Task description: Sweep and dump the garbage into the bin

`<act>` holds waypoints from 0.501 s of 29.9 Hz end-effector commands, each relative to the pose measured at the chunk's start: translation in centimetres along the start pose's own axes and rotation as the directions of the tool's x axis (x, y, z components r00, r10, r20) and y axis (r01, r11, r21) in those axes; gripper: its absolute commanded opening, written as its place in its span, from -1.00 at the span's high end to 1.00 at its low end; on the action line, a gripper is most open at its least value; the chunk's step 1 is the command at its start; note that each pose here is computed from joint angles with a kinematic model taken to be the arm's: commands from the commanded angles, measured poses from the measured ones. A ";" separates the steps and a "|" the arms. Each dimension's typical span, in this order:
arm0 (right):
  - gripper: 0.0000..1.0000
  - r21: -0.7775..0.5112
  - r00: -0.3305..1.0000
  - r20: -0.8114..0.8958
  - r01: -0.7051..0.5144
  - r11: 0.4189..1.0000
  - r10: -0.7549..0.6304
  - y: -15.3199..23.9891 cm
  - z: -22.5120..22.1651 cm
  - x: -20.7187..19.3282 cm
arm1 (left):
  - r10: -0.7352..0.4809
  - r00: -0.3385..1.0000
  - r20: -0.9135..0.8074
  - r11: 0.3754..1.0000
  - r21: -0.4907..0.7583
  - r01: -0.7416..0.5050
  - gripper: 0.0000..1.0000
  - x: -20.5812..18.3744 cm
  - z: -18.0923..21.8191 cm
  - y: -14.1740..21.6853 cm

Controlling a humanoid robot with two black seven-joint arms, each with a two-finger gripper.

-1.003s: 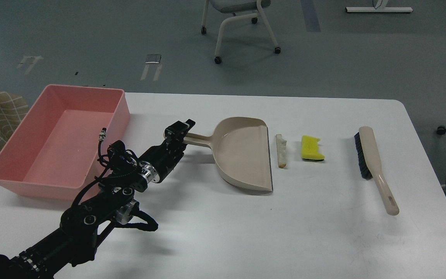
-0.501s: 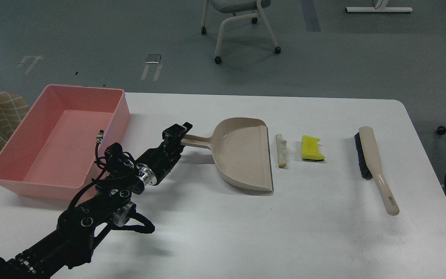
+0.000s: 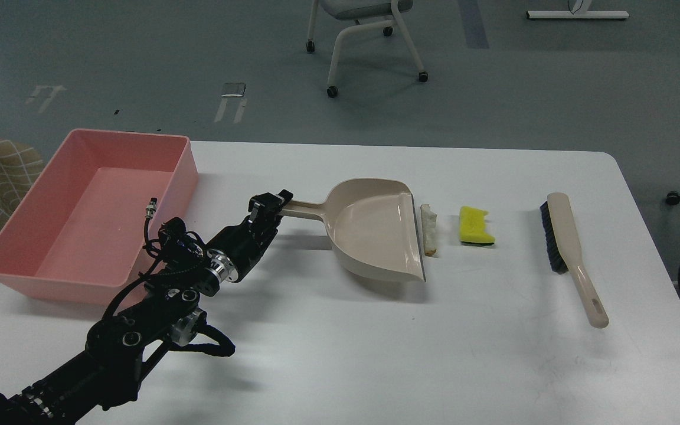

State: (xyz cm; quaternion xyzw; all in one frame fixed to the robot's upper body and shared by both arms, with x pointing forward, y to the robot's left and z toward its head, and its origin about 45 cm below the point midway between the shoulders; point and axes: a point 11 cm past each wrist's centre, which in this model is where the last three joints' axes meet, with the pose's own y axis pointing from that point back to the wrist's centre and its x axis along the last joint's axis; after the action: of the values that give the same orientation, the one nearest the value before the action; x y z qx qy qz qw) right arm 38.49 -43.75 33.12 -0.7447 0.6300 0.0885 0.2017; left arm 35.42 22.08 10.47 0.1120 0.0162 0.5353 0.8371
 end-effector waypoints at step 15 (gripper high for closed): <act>-1.00 -0.268 0.685 -0.719 -0.123 0.956 -0.113 3.9 -7.2 3.5 | 0.012 0.998 0.060 0.999 -0.048 -0.009 0.95 1.9 1.2 0.4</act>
State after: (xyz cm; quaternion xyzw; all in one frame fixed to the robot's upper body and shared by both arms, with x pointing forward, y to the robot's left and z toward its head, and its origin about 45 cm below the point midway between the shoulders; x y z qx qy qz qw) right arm 35.33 -48.71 36.51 -0.7530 0.6443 -0.0902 -0.0982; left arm 36.11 23.79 11.96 0.1075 -0.0207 0.5371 0.8364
